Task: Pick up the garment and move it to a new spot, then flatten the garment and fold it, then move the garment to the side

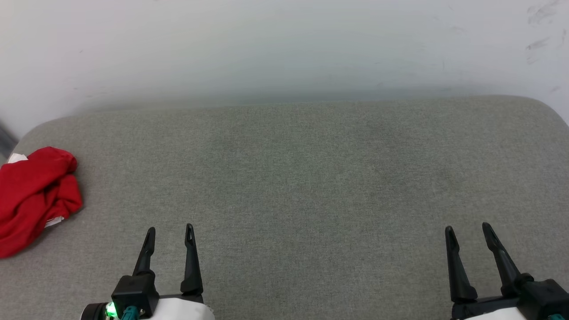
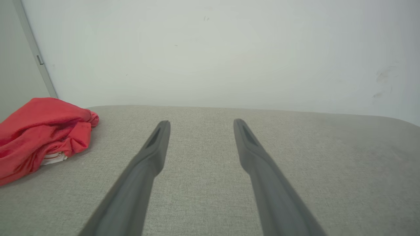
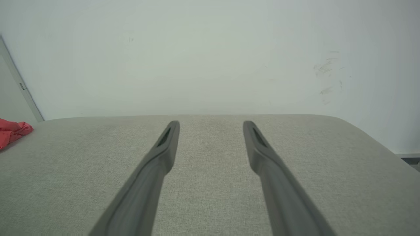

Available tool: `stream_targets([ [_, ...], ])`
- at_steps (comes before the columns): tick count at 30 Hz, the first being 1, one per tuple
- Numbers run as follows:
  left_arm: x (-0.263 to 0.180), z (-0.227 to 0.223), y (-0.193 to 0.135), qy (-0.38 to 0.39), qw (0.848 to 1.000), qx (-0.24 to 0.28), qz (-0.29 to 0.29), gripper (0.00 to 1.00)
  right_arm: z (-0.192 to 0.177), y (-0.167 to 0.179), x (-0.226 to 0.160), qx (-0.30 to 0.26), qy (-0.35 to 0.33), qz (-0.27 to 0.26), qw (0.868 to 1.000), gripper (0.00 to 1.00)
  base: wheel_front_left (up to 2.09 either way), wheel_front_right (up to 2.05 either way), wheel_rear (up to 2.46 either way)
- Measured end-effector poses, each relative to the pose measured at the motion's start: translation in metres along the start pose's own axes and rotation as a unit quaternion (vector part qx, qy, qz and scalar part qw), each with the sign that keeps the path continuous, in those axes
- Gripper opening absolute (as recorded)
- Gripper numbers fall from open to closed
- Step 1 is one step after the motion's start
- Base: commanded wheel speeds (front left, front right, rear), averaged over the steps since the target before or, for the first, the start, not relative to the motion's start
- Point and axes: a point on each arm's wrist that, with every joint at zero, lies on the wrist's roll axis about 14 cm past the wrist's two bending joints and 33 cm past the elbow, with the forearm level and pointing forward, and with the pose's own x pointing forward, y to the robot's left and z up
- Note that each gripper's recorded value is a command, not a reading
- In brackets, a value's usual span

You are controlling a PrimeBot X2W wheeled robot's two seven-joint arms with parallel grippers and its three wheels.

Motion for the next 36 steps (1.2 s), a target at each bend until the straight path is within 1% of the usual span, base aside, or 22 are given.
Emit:
stream_targets([
  [4,-0.002,-0.001,0.001,0.002,1.0,0.003,0.001,1.0,-0.001,0.001,-0.001,-0.005,0.001,0.002,1.0,1.0,0.0,0.0,0.0],
  [19,-0.004,-0.009,0.004,0.015,1.0,-0.012,0.005,1.0,-0.002,0.002,-0.001,0.009,0.002,0.002,1.0,1.0,0.0,0.0,0.0],
  [27,-0.005,-0.011,0.006,0.018,1.0,-0.012,0.009,1.0,-0.003,0.004,-0.001,0.01,0.003,0.004,1.0,1.0,0.0,0.0,0.0],
  [36,-0.01,-0.009,0.019,0.015,0.999,-0.007,0.029,1.0,-0.004,0.013,0.004,0.014,0.003,0.019,1.0,1.0,0.0,0.0,0.0],
])
